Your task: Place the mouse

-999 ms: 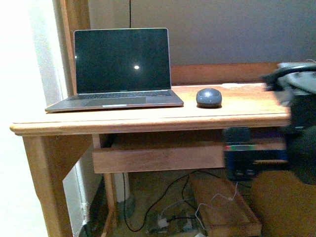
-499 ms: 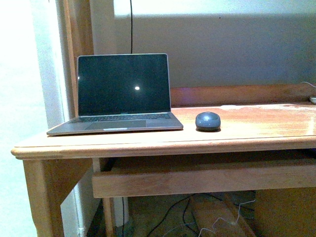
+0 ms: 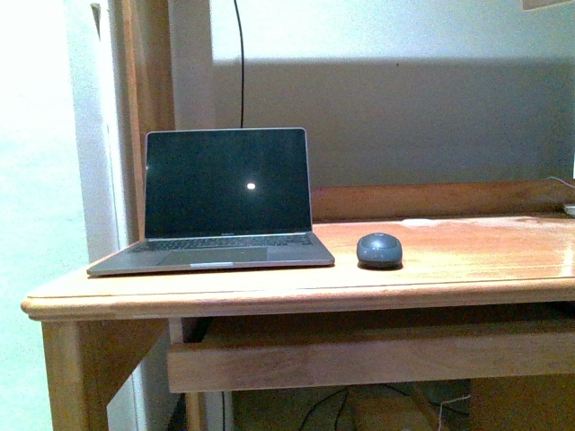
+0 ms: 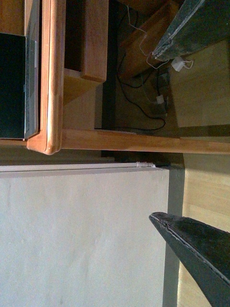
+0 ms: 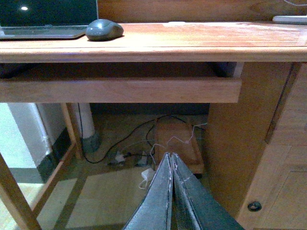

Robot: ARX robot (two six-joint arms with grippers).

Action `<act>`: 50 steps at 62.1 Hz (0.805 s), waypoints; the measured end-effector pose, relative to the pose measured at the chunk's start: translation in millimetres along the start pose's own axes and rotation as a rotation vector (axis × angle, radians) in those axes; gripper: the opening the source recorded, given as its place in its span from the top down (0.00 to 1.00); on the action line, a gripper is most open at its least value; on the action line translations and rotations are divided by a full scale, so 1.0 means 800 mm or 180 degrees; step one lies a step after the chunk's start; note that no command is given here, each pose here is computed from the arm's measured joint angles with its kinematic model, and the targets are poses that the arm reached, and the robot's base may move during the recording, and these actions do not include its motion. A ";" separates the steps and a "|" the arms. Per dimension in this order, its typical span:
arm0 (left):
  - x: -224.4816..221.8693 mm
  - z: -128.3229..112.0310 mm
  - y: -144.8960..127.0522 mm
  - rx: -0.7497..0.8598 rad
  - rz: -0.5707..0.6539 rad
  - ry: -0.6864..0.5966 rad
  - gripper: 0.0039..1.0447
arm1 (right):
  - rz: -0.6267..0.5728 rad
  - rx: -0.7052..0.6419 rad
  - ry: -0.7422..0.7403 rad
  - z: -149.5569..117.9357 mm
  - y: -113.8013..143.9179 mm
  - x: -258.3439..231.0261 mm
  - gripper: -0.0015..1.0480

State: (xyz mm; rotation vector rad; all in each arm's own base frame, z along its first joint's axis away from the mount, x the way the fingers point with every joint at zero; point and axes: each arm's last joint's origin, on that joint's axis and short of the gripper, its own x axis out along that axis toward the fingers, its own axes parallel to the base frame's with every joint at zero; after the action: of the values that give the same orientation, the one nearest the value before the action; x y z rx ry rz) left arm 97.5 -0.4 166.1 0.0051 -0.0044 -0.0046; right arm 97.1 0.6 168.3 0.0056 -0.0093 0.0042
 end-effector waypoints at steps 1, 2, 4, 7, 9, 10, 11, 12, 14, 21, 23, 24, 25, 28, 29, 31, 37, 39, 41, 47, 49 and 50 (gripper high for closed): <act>0.000 0.000 0.000 0.0000 0.0000 -0.0001 0.07 | -0.0001 0.0000 0.0000 0.000 0.000 0.000 0.97; 0.000 0.000 0.000 0.0000 0.0000 0.0000 0.07 | -0.0002 0.0000 0.0000 0.000 0.000 0.000 0.97; 0.000 0.000 0.000 0.0000 0.0000 0.0000 0.07 | -0.0006 0.0000 0.0000 0.000 0.000 0.000 0.97; 0.000 0.000 0.000 0.0000 0.0000 0.0000 0.07 | -0.0008 -0.0006 0.0000 0.000 0.000 0.000 0.95; 0.000 0.000 0.000 0.0000 0.0001 0.0000 0.07 | -0.0008 -0.0005 0.0000 0.000 0.000 0.000 0.90; 0.000 0.000 0.000 0.0000 0.0000 0.0000 0.07 | -0.0008 -0.0005 0.0000 0.000 0.000 0.000 0.87; 0.000 0.000 0.000 0.0000 0.0001 0.0000 0.07 | -0.0008 -0.0005 -0.0001 0.000 0.000 0.000 0.83; 0.000 0.000 0.000 0.0000 0.0001 0.0000 0.07 | -0.0008 -0.0005 0.0000 0.000 0.000 0.000 0.82; 0.000 0.000 0.000 0.0000 0.0000 0.0000 0.07 | -0.0008 -0.0005 -0.0001 0.000 0.000 0.000 0.75; 0.000 0.000 0.000 0.0000 0.0000 0.0000 0.07 | -0.0008 -0.0005 -0.0001 0.000 0.000 0.000 0.57; 0.000 0.000 0.000 0.0000 0.0000 0.0000 0.07 | -0.0008 -0.0005 -0.0001 0.000 0.000 0.000 0.52; 0.000 0.000 0.000 0.0000 0.0000 0.0000 0.07 | -0.0008 -0.0005 -0.0001 0.000 0.000 0.000 0.49; 0.000 0.000 0.000 0.0000 0.0000 0.0000 0.07 | -0.0008 -0.0005 -0.0001 0.000 0.000 0.000 0.47; 0.000 0.000 0.000 0.0000 0.0000 0.0000 0.07 | -0.0008 -0.0005 -0.0001 0.000 0.000 0.000 0.39; 0.000 0.000 0.000 0.0000 0.0000 0.0000 0.07 | -0.0010 -0.0005 -0.0001 0.000 0.000 0.000 0.36; 0.000 0.000 0.000 0.0000 0.0000 0.0000 0.07 | -0.0010 -0.0005 -0.0001 0.000 0.000 0.000 0.31; 0.000 0.000 0.000 0.0000 0.0001 0.0000 0.07 | -0.0010 -0.0005 -0.0001 0.000 0.000 0.000 0.15; 0.000 0.000 0.000 0.0000 0.0001 0.0000 0.07 | -0.0010 -0.0005 -0.0001 0.000 0.000 0.000 0.10; 0.000 0.000 0.000 0.0000 0.0000 0.0000 0.07 | -0.0010 -0.0004 -0.0001 0.000 0.000 0.000 0.06; 0.000 0.000 0.000 0.0000 0.0000 0.0000 0.07 | -0.0011 -0.0005 -0.0001 0.000 0.000 0.000 0.07; 0.000 0.000 0.000 0.0000 0.0000 0.0000 0.07 | -0.0011 -0.0005 -0.0001 0.000 0.000 0.000 0.07; 0.000 0.000 0.000 0.0000 0.0000 0.0000 0.07 | -0.0011 -0.0005 -0.0001 0.000 0.000 0.000 0.07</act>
State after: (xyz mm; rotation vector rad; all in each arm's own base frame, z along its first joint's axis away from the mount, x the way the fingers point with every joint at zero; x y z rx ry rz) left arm 97.5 -0.4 166.1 0.0051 -0.0044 -0.0046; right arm 97.1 0.2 168.3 0.0040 -0.0097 0.0008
